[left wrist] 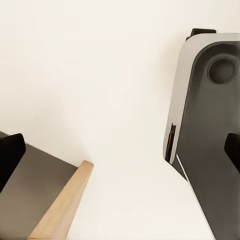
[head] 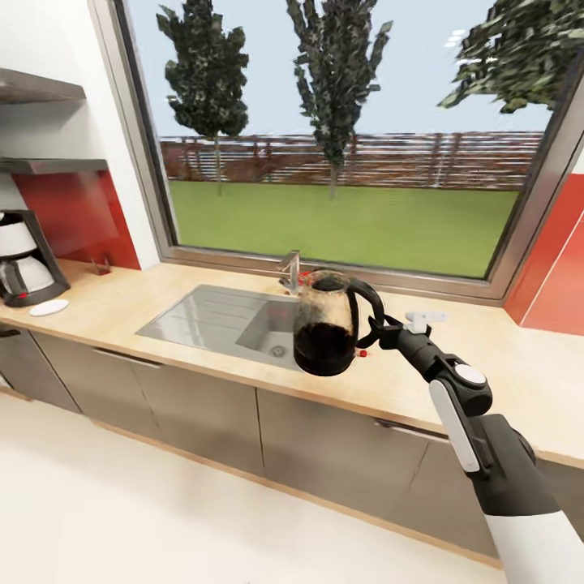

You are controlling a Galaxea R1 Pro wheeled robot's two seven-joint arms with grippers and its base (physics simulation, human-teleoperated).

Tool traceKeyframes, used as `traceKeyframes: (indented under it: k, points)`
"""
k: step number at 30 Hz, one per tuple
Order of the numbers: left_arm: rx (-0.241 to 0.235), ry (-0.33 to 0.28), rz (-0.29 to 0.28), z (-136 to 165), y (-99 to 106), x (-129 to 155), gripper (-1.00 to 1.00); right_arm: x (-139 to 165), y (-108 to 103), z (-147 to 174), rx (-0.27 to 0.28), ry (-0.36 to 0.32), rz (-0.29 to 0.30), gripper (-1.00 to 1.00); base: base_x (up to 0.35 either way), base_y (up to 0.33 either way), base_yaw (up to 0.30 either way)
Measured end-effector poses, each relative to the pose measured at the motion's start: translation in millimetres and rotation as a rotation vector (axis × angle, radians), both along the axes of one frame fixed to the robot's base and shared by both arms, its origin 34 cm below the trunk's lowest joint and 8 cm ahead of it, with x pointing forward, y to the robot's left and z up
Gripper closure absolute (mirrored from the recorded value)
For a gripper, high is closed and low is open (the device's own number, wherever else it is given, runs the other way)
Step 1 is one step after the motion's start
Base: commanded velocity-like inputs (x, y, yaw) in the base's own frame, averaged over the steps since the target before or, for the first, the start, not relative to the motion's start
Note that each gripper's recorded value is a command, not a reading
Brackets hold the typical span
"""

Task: Set up a coffee station on the kitchen countertop: keep the coffee maker on the countertop, move the bottle of coffee from the kitchen shelf to the counter next to the coffee maker, place a paper coffee filter on top of the coffee maker, put the saucer next to the coffee maker with the coffee cup on the saucer, and place the electric kettle next to the coffee maker.

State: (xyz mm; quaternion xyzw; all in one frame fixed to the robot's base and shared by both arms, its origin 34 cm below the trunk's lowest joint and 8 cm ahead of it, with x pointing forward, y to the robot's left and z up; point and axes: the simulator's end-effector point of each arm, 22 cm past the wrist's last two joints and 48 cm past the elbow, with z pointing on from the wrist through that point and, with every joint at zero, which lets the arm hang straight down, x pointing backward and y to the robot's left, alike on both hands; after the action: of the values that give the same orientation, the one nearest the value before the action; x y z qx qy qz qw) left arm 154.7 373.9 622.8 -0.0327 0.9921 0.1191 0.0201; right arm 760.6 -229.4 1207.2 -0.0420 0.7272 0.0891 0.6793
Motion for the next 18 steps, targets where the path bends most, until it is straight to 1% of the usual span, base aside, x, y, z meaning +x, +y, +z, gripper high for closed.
traceKeyframes:
  k: [14,18]
  points:
    - [-0.001,-0.007,-0.003,0.3,-0.5,2.8,-1.0,-1.6,0.6,4.7,0.001,-0.007,0.001,1.0,0.0,0.0,0.273]
    - [-0.001,-0.011,-0.003,0.5,-0.4,3.9,-1.0,-2.3,0.9,6.4,0.001,-0.009,0.001,1.0,0.059,0.034,0.27]
